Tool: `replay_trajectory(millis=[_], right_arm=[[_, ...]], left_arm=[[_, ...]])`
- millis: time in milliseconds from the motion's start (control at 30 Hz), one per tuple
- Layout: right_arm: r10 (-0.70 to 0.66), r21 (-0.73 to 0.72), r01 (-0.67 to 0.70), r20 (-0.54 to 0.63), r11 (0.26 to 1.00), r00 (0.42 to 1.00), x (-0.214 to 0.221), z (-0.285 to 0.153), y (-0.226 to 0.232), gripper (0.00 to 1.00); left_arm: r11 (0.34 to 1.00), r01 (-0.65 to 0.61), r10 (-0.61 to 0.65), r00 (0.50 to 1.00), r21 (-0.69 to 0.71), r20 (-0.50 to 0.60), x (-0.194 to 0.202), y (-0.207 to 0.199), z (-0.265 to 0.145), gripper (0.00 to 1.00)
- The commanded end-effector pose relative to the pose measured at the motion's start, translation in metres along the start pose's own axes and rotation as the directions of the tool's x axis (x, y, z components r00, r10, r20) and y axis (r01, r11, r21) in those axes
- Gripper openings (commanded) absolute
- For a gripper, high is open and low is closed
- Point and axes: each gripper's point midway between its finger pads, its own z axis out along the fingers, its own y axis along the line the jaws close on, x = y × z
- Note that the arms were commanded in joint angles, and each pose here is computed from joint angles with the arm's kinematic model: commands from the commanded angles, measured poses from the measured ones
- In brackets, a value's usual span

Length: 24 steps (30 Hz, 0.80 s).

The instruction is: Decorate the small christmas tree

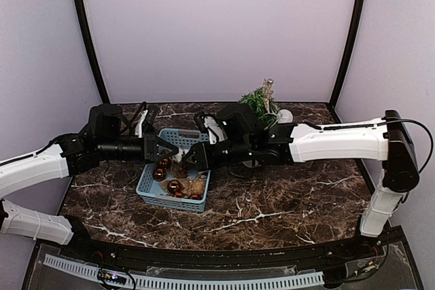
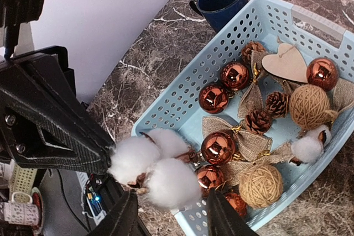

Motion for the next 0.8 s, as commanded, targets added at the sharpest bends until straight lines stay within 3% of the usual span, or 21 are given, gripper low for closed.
replay_trajectory(millis=[0, 167, 267, 367, 533, 767], right_arm=[[0.011, -0.071, -0.008, 0.041, 0.997, 0.999, -0.010, -0.001, 0.010, 0.37], [0.009, -0.094, -0.003, 0.060, 0.996, 0.998, -0.015, -0.002, 0.014, 0.21], [0.012, -0.105, -0.005, 0.065, 0.994, 0.998, -0.017, -0.004, 0.016, 0.20], [0.013, -0.108, -0.006, 0.068, 0.994, 0.998, -0.019, -0.005, 0.017, 0.26], [0.011, -0.075, -0.006, 0.074, 0.997, 0.997, -0.018, -0.003, 0.014, 0.44], [0.065, 0.083, -0.077, 0.135, 0.994, 0.989, -0.013, -0.002, 0.001, 0.48]], left_arm=[[0.999, -0.014, 0.014, 1.000, 0.039, 0.017, -0.001, -0.009, -0.005, 0.00], [0.999, -0.012, 0.011, 1.000, 0.038, 0.020, 0.000, -0.009, -0.007, 0.00], [0.999, -0.010, 0.009, 1.000, 0.031, 0.022, 0.000, -0.008, -0.009, 0.00], [1.000, -0.003, 0.002, 0.999, 0.024, 0.033, -0.001, -0.007, -0.011, 0.00], [0.997, 0.065, -0.062, 0.995, -0.029, 0.072, -0.006, 0.002, -0.015, 0.00], [0.964, 0.263, -0.250, 0.948, -0.044, 0.195, -0.013, 0.020, -0.018, 0.00]])
